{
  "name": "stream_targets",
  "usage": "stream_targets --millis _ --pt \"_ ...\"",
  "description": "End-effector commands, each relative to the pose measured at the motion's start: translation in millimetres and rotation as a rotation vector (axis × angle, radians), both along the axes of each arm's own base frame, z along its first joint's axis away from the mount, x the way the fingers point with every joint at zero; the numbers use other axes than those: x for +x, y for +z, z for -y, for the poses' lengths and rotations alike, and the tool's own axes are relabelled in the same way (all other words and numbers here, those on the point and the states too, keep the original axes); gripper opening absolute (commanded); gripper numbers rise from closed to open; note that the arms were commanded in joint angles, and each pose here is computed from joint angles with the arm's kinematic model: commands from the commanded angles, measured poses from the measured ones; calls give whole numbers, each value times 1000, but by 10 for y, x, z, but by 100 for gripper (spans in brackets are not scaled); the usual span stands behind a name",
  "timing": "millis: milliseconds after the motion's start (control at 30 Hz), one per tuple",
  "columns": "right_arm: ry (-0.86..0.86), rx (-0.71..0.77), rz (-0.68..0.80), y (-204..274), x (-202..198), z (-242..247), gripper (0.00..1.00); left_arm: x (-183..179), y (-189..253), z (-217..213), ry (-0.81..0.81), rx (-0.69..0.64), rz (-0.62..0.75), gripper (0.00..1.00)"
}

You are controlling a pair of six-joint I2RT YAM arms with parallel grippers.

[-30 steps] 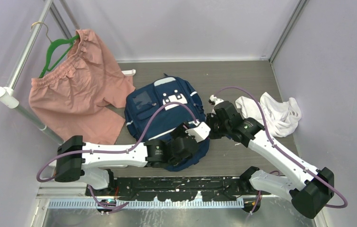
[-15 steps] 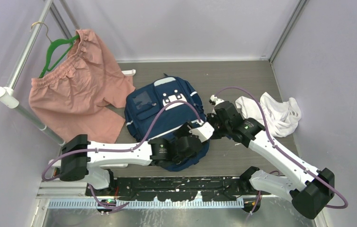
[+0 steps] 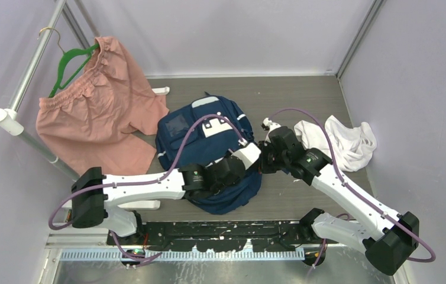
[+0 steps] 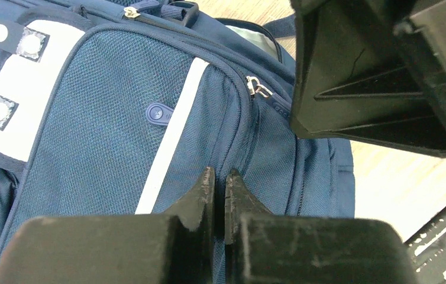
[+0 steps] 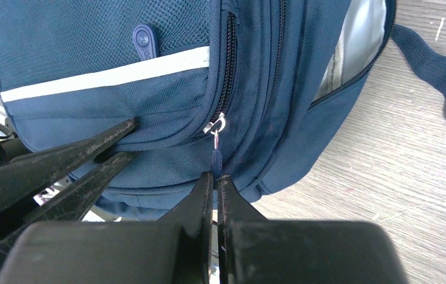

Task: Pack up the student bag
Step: Zip the student bag at the center of the board.

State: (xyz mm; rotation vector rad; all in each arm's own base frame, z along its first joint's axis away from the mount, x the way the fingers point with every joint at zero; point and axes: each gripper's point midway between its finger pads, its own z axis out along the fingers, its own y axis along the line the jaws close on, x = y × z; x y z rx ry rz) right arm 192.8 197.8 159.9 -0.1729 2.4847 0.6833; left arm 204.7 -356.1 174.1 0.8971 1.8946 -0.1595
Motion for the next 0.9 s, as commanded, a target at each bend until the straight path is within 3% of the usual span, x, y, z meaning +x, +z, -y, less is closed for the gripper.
stream_targets --millis 0,333,567,867 --pt "7 39 32 168 16 -36 1 67 195 -171 28 -83 -11 0" --pt "-73 -93 50 74 239 144 1 -221 60 -306 -101 -72 -98 0" --pt "-162 -191 119 104 627 238 1 -375 67 -454 -154 -116 -115 0" --pt "-116 -115 113 23 1036 -99 1 -531 137 -518 -231 -165 -128 0"
